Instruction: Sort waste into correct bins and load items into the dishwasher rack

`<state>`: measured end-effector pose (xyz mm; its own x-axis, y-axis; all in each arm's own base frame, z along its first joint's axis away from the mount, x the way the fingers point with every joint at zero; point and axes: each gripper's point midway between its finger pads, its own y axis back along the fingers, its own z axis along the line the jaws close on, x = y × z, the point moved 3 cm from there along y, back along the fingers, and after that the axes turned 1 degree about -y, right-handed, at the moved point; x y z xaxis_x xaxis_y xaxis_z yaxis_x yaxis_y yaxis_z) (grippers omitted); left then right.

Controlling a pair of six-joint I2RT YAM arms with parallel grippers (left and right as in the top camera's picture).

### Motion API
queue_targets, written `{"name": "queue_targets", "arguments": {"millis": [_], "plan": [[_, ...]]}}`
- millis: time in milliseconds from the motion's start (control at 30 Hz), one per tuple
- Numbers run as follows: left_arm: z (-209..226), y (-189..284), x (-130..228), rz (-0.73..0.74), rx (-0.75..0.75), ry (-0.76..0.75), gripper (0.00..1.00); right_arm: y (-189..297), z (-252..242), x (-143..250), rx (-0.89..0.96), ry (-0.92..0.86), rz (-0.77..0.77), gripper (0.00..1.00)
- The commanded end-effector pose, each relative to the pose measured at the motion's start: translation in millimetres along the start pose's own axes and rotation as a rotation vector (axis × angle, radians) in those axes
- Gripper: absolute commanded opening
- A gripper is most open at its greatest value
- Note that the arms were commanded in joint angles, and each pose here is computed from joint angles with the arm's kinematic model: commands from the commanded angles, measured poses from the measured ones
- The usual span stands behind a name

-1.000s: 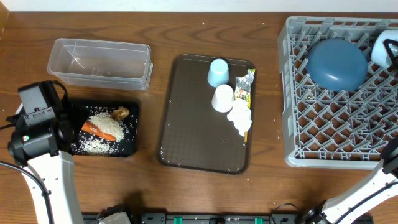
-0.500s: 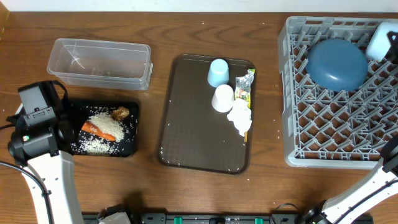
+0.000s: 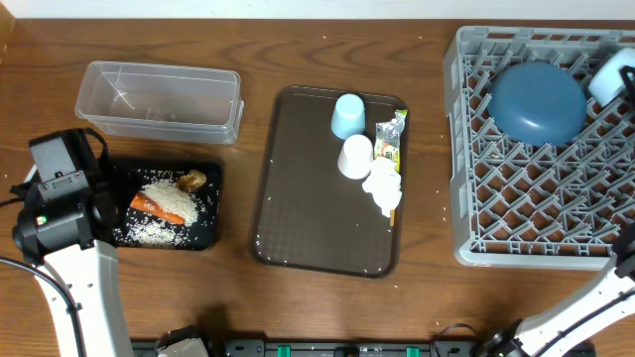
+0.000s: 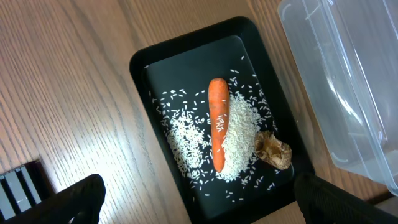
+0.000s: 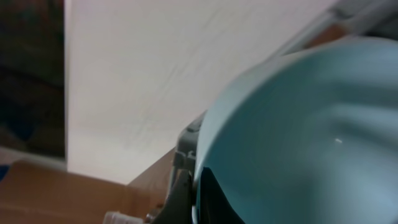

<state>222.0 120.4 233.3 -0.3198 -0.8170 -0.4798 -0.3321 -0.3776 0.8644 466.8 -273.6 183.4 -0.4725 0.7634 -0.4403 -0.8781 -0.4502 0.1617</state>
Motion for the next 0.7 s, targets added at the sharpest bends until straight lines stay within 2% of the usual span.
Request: {"name": "queue_targets", "arguments": {"millis": [0,400,533,567,667], "plan": [[-2,5,-5,-0.012,0.011,0.017,0.98,16,-9,-8,0.024,0.010,-0.034,0.01],[-1,5,-5,-0.013,0.011,0.017,0.98,38,-5,-17,0.060,-0.044,-0.072,0.02],[-1,5,-5,-0.013,0.011,0.017,0.98,47,-12,-13,0.173,-0.102,-0.092,0.17],[-1,5,-5,-0.013,0.011,0.017,0.98,50,-16,-10,0.208,-0.115,-0.095,0.24],[-1,5,-5,-0.013,0.011,0.017,0.98,61,-28,-1,0.369,-0.136,-0.098,0.34]]}}
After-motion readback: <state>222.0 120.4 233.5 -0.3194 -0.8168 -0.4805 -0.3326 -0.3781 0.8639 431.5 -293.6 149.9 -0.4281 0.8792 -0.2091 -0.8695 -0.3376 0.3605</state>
